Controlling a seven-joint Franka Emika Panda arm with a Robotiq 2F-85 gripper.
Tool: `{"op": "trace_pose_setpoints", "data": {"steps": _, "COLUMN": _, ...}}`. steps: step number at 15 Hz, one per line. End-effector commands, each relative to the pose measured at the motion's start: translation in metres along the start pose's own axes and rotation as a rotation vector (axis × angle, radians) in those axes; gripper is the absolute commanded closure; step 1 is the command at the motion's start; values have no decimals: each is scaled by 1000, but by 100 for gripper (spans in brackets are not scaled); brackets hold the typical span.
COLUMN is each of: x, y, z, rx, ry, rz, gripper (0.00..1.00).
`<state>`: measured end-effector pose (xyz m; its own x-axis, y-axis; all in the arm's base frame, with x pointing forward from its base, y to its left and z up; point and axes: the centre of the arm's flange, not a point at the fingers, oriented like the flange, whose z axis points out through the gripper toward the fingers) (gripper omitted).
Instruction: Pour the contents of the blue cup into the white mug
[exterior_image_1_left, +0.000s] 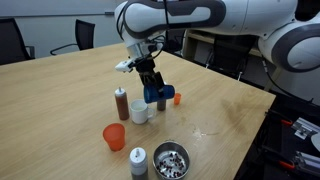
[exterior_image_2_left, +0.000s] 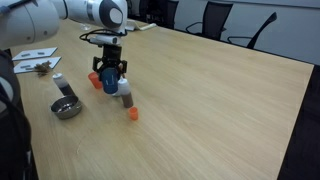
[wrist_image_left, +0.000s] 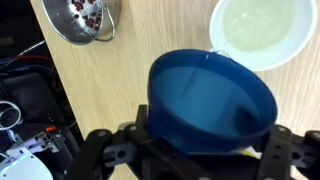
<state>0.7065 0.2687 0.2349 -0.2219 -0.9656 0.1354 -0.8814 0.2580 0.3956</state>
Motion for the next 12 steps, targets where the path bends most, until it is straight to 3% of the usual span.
{"op": "trace_pose_setpoints", "data": {"steps": 1, "x": -34, "y": -41, "z": -35, "rx": 40, "ry": 5, "rz": -23, "gripper": 36}}
{"op": "trace_pose_setpoints", "data": {"steps": 12, "x": -26, "y": -31, "z": -43, "rx": 150, "ry": -168, "rz": -29, "gripper": 36}}
